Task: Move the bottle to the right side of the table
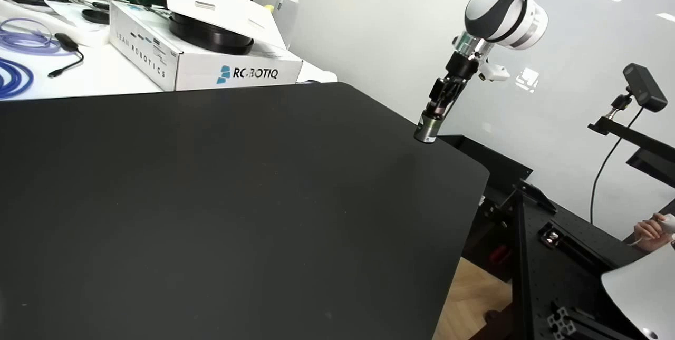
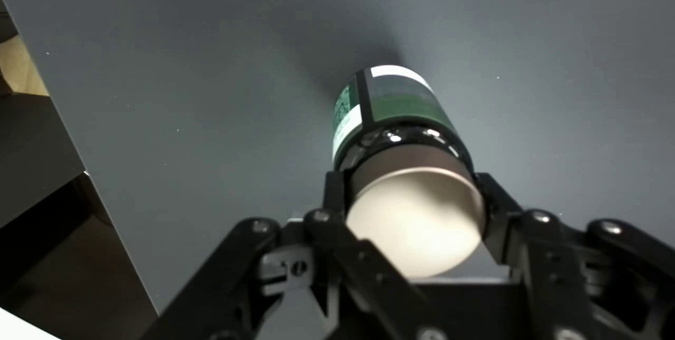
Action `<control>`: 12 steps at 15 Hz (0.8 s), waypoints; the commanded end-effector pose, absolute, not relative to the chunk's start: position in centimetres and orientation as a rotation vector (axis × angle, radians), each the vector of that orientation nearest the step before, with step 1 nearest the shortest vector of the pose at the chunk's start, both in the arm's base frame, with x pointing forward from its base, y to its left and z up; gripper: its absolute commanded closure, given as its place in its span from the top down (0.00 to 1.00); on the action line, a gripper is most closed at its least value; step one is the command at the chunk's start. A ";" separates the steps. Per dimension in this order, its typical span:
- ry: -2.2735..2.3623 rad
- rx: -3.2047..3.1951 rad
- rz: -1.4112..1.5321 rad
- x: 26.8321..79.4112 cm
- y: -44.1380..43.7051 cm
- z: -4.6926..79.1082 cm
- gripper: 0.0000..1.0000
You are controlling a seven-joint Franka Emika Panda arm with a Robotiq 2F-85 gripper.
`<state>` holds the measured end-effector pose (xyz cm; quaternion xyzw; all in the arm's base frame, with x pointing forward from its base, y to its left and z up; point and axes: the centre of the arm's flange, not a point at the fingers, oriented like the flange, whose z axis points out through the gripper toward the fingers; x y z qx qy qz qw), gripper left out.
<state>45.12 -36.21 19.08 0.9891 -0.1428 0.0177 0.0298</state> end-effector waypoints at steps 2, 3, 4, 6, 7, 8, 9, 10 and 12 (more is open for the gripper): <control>-0.506 3.042 0.154 47.1 -37.8 16.5 0.36; -0.501 3.040 0.168 47.3 -37.8 16.1 0.36; -0.504 3.038 0.181 47.5 -37.9 15.9 0.36; -0.513 3.039 0.203 48.0 -38.1 15.3 0.36; -0.517 3.039 0.215 48.1 -38.1 15.0 0.36; -0.516 3.042 0.220 48.3 -38.1 14.7 0.36; -0.517 3.043 0.220 48.5 -38.2 14.4 0.36; -0.518 3.045 0.222 48.6 -38.3 14.2 0.36; -0.520 3.047 0.227 48.8 -38.4 13.8 0.36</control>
